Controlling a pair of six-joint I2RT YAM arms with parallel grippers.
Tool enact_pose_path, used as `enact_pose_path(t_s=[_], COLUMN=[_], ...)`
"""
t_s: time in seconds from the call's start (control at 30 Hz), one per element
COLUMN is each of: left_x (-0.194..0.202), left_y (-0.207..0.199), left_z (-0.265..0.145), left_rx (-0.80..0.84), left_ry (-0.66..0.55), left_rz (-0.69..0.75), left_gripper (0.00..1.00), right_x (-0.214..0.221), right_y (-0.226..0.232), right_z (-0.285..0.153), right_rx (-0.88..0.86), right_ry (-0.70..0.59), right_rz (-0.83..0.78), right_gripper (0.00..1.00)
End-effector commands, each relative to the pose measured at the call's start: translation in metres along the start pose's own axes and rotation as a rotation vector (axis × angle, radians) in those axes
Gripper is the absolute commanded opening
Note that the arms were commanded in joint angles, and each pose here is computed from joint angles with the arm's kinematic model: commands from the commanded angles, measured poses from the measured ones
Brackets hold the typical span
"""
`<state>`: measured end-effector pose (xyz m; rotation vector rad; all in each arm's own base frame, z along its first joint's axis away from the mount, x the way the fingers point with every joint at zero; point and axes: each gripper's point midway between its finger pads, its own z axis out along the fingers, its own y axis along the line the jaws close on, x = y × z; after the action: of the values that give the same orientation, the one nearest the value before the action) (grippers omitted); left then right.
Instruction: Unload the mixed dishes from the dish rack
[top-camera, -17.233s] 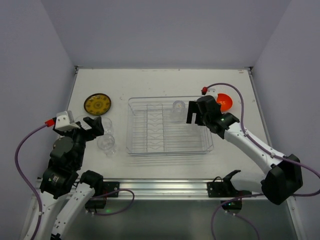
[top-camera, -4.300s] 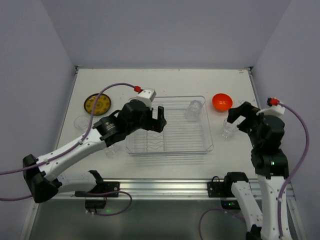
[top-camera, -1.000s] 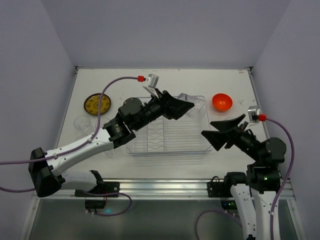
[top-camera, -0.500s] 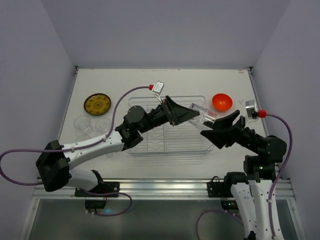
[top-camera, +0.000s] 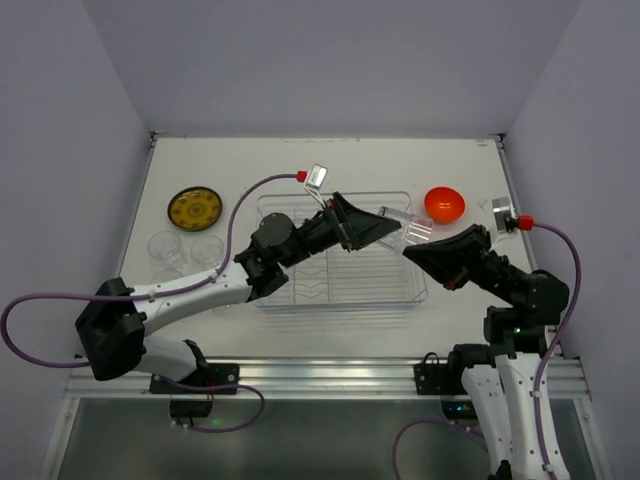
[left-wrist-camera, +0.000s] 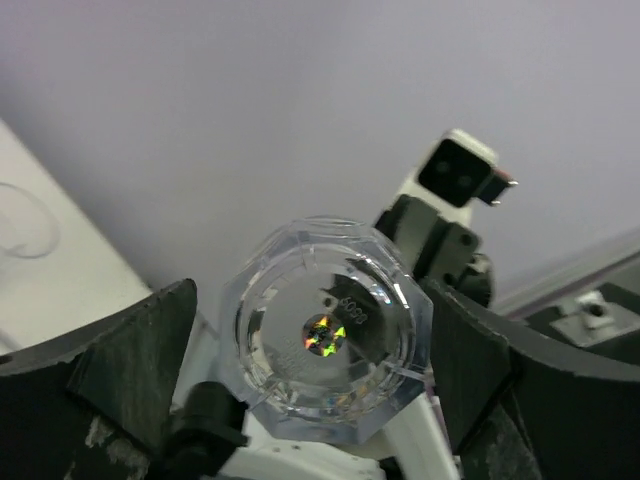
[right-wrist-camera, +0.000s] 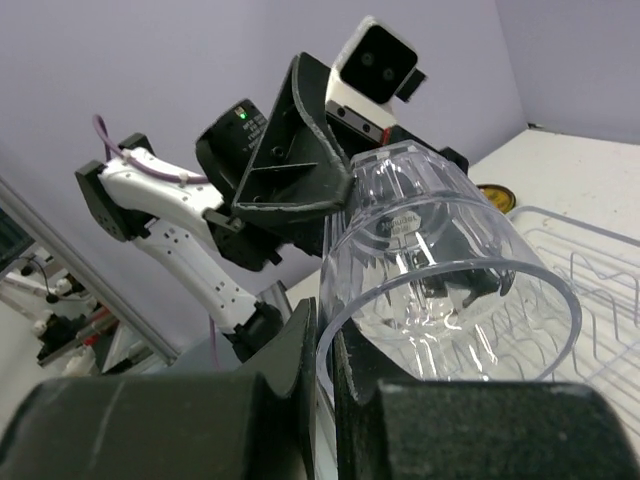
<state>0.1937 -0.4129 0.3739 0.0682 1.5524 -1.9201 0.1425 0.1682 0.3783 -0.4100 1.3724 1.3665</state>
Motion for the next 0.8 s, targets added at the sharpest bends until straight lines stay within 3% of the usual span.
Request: enact_pose_path(t_s=[0.0, 0.03, 0.1, 0.13, 0.17, 0.23, 0.37, 0.53, 0.63, 0.77], left_x=[-0.029, -0.044, -0.084, -0.105, -0.117, -0.136, -0.146, -0.119, -0.098, -0.082], left_y=[0.001, 0.041, 0.049, 0.076, 0.075, 0.083, 0.055, 0.054, 0.057, 0.076], left_z=[0.0, -0.01, -0.024, -0.055, -0.075, -0.113, -0.163, -0.216, -0.244, -0.282], left_rx=[-0.129, -0.348, -0.555, -0.77, -0.838, -0.982, -1.027, -1.111, -1.088, -1.161], left_ry=[-0.092, -0.137, -0.251, -0.325, -0.368, -0.435, -0.446, -0.242, -0.149, -0.061], left_rz=[0.177, 0.315, 0.412, 0.479, 0.507, 0.572, 0.66, 0.691, 0.694, 0.736], left_gripper=[1.0, 1.0, 1.0, 1.0, 1.0, 1.0, 1.0, 1.0, 1.0, 1.0], right_x=[-0.015, -0.017, -0.025, -0.025, -0.019, -0.021, -0.041, -0.064, -0.084, -0.083], right_y=[0.0, -0.005, -0.03, -0.05, -0.061, -0.087, -0.153, -0.215, -0.232, -0.262], right_z=[0.002, 0.002, 0.0, -0.001, -0.006, -0.013, -0.053, -0.123, -0.155, -0.185], right_rx=[0.029, 0.061, 0.233, 0.324, 0.415, 0.545, 0.987, 1.512, 1.687, 1.786], right_ry=[-0.054, -0.053, -0.07, -0.06, -0.024, -0.006, 0.007, -0.029, -0.086, -0.018], right_rz=[-0.101, -0.099, -0.041, 0.015, 0.091, 0.073, 0.035, 0.01, -0.005, 0.101], right_gripper=[0.0, 0.0, 0.0, 0.0, 0.0, 0.0, 0.0, 0.0, 0.0, 0.0])
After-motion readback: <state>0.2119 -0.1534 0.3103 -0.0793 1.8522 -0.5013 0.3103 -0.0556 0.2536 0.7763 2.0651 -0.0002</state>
